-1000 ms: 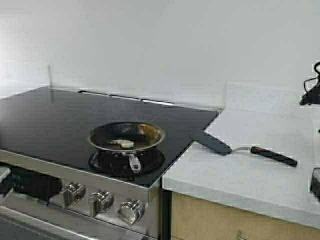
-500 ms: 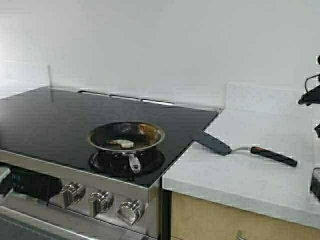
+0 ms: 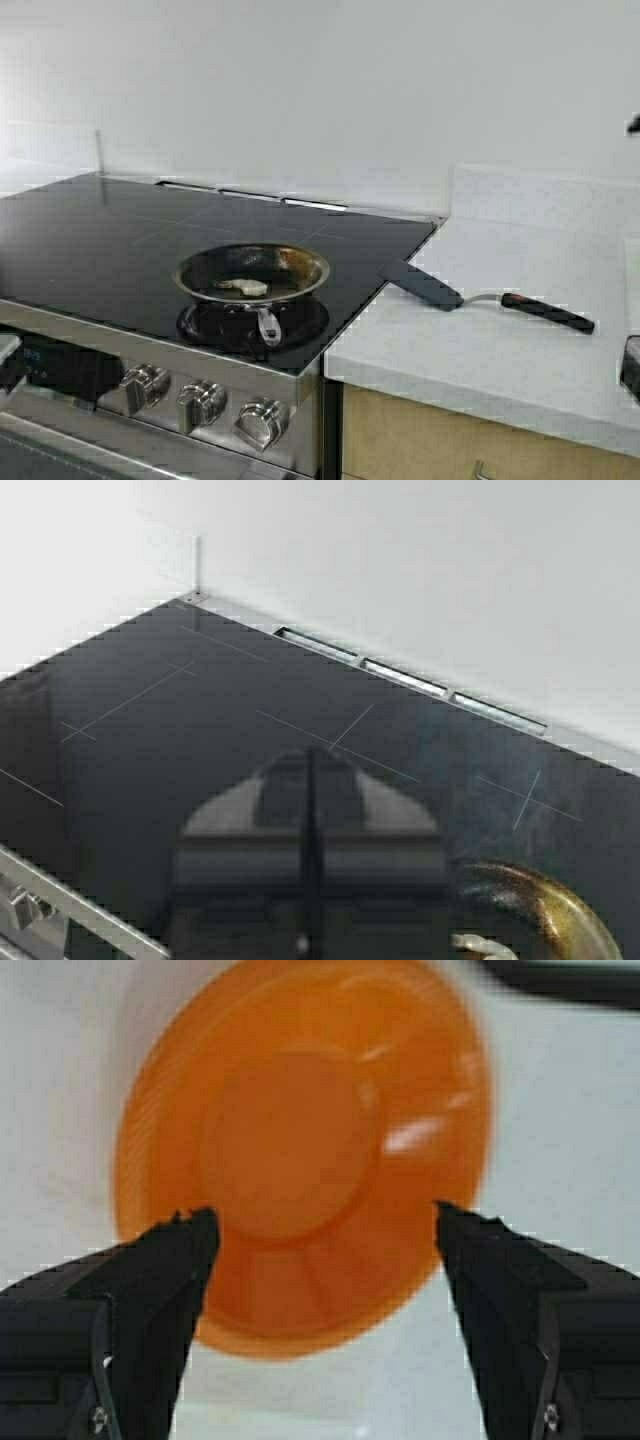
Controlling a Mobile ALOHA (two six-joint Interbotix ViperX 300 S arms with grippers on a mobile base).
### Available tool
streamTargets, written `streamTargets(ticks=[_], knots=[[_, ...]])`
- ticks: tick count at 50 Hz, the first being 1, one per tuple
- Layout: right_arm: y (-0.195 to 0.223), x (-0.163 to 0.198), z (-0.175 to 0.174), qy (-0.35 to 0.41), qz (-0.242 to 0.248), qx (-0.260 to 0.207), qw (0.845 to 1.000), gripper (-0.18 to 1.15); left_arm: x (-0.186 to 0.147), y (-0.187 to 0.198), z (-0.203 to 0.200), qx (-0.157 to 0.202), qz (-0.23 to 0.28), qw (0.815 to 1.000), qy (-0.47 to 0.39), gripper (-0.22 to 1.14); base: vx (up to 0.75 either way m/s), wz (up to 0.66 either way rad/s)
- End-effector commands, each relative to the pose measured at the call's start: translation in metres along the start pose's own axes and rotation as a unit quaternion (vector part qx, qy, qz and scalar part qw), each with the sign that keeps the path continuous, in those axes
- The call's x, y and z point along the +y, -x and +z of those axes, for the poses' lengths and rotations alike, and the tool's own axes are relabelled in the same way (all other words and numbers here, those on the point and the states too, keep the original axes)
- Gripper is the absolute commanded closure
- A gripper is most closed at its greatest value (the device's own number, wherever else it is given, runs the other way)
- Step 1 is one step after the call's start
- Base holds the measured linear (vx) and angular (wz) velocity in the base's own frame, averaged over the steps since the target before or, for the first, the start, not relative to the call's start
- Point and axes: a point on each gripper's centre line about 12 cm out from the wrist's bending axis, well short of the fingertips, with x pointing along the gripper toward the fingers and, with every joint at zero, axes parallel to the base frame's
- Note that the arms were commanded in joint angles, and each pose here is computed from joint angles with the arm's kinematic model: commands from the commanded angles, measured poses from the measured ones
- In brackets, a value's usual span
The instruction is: Add oil to the pan and cook the shrimp and serve it
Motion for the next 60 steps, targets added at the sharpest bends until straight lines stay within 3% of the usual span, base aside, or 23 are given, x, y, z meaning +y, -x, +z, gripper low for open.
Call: streamTargets(ticks=[1, 17, 25, 31, 35, 48, 60], knots=[[0.044, -0.020, 0.022, -0.048, 0.002, -0.068, 0.997, 0.01, -0.001, -0.002, 0.005, -0.005, -0.001, 1.000, 0.000, 0.88, 0.00, 0.00], [0.115, -0.031, 0.034, -0.158, 0.054, -0.184, 0.969, 0.01, -0.001, -0.002, 0.005, -0.005, -0.001, 1.000, 0.002, 0.89, 0.00, 0.00], [0.167, -0.026, 0.046, -0.218, 0.094, -0.275, 0.932, 0.01, -0.001, -0.002, 0.005, -0.006, -0.001, 1.000, 0.002, 0.89, 0.00, 0.00], [0.201, -0.015, 0.051, -0.255, 0.129, -0.316, 0.905, 0.01, -0.001, -0.002, 0.006, -0.007, -0.001, 1.000, 0.002, 0.89, 0.00, 0.00], [0.220, -0.002, 0.052, -0.273, 0.156, -0.328, 0.891, 0.01, 0.000, -0.001, 0.005, -0.007, 0.000, 1.000, 0.003, 0.89, 0.00, 0.00], [0.266, 0.052, 0.040, -0.264, 0.224, -0.349, 0.871, 0.01, -0.001, -0.001, 0.006, -0.008, -0.001, 1.000, 0.003, 0.89, 0.00, 0.00], [0.277, 0.095, 0.000, -0.336, 0.307, -0.347, 0.820, 0.02, -0.001, 0.000, 0.007, -0.011, -0.002, 1.000, 0.003, 0.88, 0.00, 0.00]])
